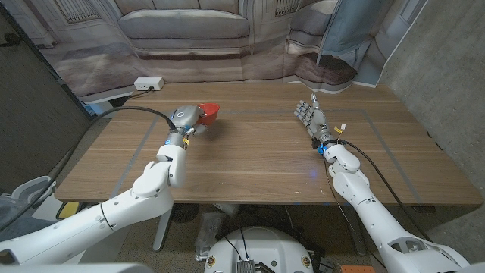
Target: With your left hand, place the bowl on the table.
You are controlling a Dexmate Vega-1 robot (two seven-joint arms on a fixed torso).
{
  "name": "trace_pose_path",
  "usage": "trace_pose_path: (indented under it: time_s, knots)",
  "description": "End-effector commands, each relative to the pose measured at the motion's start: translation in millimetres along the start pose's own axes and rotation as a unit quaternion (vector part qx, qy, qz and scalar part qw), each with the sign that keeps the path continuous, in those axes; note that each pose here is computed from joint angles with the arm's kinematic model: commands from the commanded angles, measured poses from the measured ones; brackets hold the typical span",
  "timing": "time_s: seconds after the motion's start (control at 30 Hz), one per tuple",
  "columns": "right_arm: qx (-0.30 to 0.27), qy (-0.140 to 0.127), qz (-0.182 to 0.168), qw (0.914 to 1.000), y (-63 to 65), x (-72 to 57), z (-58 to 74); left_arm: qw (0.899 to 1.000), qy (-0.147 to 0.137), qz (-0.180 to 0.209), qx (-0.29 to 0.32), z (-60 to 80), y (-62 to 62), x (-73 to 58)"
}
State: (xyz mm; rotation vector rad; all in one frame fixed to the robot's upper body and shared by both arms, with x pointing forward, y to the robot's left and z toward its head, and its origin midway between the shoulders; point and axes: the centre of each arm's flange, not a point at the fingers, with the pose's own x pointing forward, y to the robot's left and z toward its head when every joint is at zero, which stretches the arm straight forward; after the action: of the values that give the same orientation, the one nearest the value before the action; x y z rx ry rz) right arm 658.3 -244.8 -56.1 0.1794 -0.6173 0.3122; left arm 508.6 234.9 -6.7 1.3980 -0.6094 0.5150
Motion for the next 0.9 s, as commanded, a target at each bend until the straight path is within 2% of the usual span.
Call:
trace_pose_path:
  time_s: [0.03, 0.5, 0.9]
  knots:
    - [-0.001, 0.0, 0.002, 1.0, 2.2, -0.1, 1.0, 1.0, -0.027, 0.003, -0.008, 10.1, -0.3, -6.6]
    - [-0.002, -0.005, 0.002, 1.0, 3.5, -0.1, 4.4, 0.998, -0.058, 0.004, -0.011, 24.4, -1.5, -9.1]
    - [0.004, -0.01, 0.001, 0.9999, -0.2, -0.2, 3.4, 0.997, -0.07, -0.011, -0.016, 35.2, -7.2, -12.6]
